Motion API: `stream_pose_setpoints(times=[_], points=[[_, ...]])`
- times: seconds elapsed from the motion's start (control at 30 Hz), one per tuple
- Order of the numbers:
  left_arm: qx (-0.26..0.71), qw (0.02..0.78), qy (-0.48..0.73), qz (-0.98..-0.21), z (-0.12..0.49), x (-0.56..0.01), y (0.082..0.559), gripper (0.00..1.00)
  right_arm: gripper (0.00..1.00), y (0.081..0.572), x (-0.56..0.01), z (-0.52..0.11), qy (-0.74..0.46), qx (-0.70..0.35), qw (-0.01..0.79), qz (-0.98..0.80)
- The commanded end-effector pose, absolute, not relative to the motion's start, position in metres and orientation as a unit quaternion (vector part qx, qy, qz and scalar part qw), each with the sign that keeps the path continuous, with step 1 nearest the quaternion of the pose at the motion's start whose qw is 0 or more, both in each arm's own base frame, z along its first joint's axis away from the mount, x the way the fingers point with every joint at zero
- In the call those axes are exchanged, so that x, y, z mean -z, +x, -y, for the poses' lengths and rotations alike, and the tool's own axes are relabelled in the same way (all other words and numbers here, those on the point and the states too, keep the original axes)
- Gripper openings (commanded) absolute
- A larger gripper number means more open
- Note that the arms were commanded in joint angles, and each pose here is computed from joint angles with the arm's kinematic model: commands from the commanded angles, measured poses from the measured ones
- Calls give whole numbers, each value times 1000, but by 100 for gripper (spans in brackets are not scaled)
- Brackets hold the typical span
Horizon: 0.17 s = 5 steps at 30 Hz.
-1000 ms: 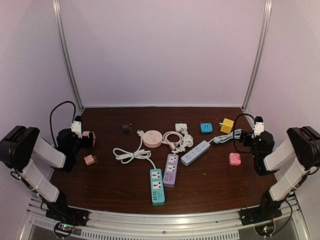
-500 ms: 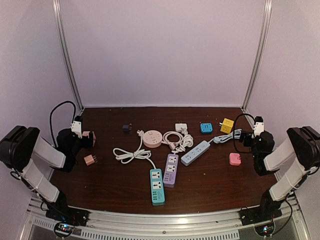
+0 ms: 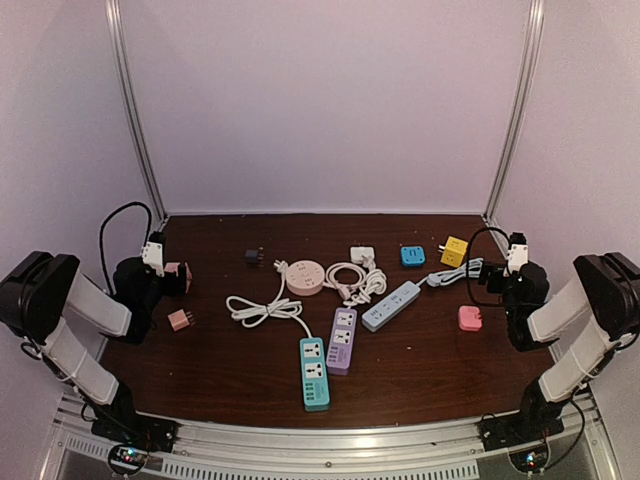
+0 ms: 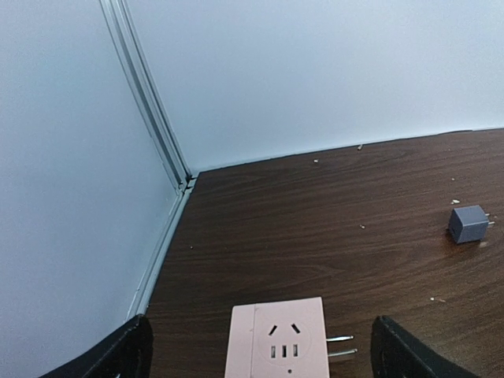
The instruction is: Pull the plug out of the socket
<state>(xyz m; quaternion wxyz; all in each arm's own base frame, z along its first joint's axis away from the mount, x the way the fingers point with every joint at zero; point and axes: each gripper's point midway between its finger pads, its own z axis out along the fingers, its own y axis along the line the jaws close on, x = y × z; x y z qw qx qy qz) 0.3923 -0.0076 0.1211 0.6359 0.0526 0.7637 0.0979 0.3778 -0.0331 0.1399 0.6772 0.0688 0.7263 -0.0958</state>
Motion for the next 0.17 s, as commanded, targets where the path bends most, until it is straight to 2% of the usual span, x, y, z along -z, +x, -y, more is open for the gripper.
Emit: stream_pose_setpoints(times=[0.0, 0.13], points=[[-101, 654, 53, -748, 5, -131, 394, 98, 100, 381, -145, 32, 65, 91, 684, -721], [-101, 654, 53, -748, 6, -132, 393, 98, 100, 381, -146, 32, 65, 91, 685, -720]])
